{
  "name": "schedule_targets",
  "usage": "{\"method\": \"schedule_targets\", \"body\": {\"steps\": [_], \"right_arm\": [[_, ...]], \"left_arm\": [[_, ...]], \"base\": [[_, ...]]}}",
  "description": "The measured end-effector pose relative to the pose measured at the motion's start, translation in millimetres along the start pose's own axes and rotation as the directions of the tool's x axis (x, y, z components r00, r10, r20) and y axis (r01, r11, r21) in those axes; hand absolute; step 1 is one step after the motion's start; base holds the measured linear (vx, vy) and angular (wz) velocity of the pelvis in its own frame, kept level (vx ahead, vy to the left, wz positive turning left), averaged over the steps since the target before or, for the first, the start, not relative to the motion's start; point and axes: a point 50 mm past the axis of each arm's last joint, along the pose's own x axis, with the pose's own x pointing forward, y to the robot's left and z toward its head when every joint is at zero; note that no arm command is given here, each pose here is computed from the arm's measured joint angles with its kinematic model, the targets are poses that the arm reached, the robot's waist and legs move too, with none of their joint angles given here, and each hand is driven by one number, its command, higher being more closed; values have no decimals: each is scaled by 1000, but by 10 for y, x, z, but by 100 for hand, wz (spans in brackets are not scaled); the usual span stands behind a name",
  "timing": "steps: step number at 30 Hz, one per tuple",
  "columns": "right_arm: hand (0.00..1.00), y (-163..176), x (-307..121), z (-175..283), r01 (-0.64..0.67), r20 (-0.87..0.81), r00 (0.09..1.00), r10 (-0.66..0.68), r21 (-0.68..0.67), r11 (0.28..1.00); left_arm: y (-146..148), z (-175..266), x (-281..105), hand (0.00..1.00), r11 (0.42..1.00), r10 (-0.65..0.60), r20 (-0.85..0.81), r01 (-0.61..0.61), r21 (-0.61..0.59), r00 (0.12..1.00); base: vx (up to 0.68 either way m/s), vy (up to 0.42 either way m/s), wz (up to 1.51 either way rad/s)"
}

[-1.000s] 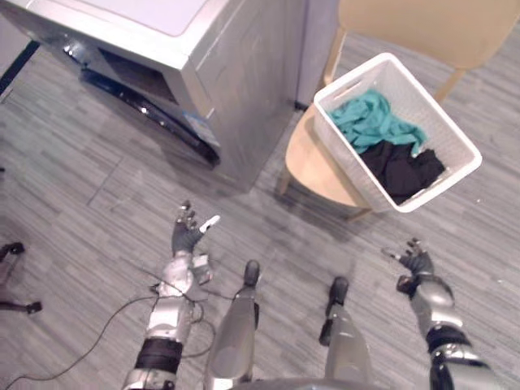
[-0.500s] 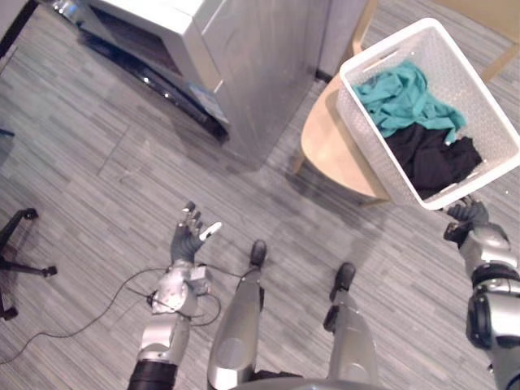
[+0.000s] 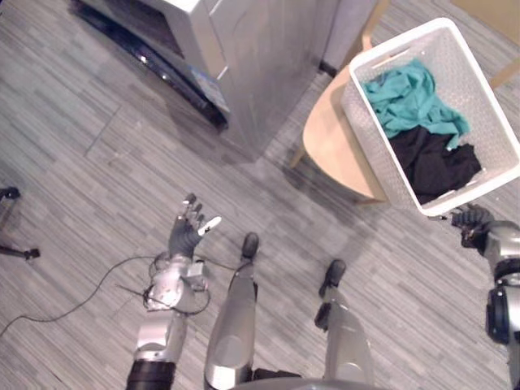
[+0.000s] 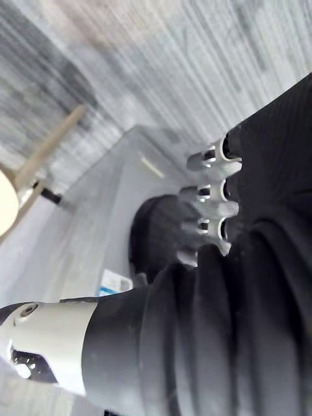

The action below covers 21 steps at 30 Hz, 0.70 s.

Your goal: Pick up the laundry basket with both hands and put the clothes into the washing machine.

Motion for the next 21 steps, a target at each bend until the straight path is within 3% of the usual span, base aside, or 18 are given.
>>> {"method": "schedule_targets", "body": {"steps": [9, 14, 21], "right_arm": [[0, -78, -40, -204, 6, 23, 1000, -14, 334, 942], [0, -78, -42, -189, 3, 45, 999, -23, 400, 917], [0, 61, -20, -40, -73, 172, 984, -38, 592, 802]], "left_arm": [[-36, -35, -6, 0, 1000, -5, -18, 4, -19, 1000], [-44, -38, -7, 0, 1000, -17, -20, 16, -20, 1000], [-55, -89, -18, 0, 1000, -21, -42, 20, -19, 999]], "base": [[9, -31, 1], [-19, -11, -3], [-22, -16, -10]]}}
